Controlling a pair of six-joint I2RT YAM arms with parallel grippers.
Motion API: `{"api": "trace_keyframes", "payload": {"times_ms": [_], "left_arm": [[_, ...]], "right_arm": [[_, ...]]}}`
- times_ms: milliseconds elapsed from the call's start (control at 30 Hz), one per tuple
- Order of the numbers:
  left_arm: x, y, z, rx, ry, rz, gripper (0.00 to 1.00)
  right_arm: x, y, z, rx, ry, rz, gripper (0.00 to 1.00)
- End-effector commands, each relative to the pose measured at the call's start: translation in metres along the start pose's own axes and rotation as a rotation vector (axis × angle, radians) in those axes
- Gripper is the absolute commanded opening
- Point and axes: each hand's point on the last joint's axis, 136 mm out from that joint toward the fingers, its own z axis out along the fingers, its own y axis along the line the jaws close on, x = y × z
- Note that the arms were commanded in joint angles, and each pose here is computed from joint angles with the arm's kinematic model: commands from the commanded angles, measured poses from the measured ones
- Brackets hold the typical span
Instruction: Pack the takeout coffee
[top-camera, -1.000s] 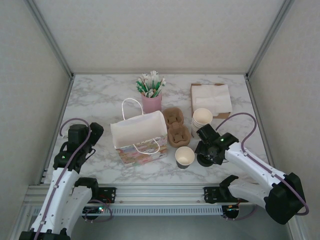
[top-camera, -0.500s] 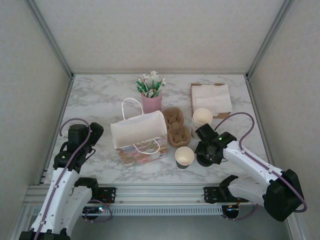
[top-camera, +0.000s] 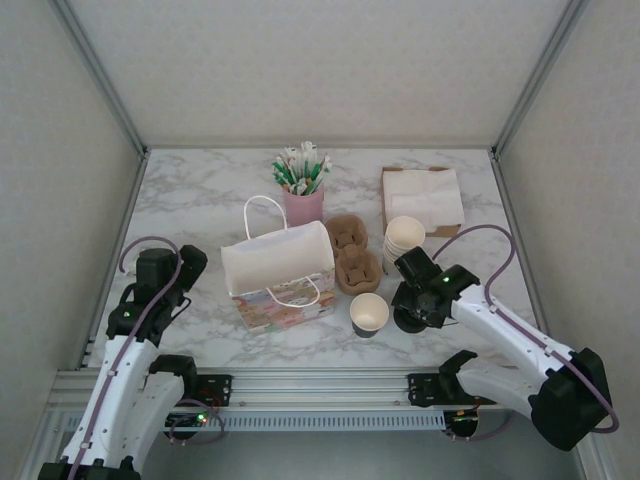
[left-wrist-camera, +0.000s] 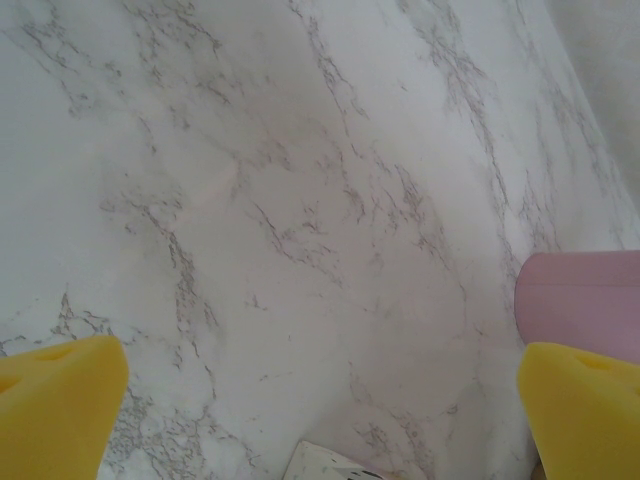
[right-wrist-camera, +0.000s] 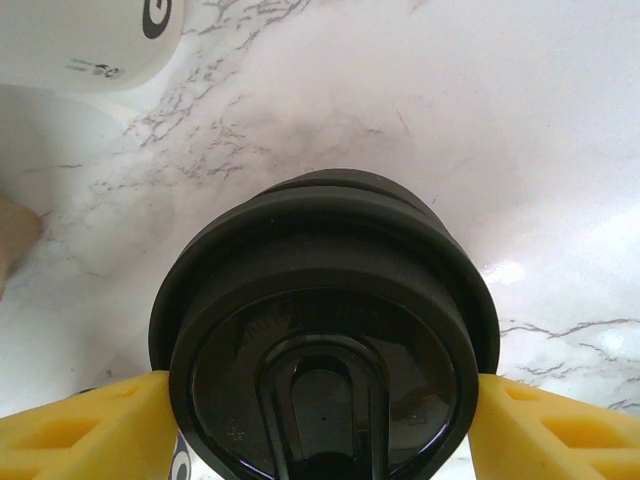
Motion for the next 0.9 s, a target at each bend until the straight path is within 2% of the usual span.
{"api": "trace_keyframes", "payload": {"times_ms": [0, 267, 533, 867], "left_arm": [[0.002, 0.0, -0.001, 0.004, 0.004, -0.016, 1.0], [0.0, 0.0, -0.001, -0.001, -0.001, -0.012, 1.0], [-0.002, -0.001, -0.001, -0.001, -0.009, -0.013, 1.0], [0.0, 0.0, -0.001, 0.0, -0.002, -0.015, 1.0]], "right_arm": [[-0.008, -0.003, -0.013, 0.002, -0.032, -0.004, 0.73], [-0.015, 0.0, -0.03, -0.013, -0.055, -0.05, 0.72], [-0.026, 0.006, -0.067, -0.047, -0.086, -0.173, 0.71], [-0.007, 0.056, -0.106, -0.209, 0.019, -0.382, 0.71]]}}
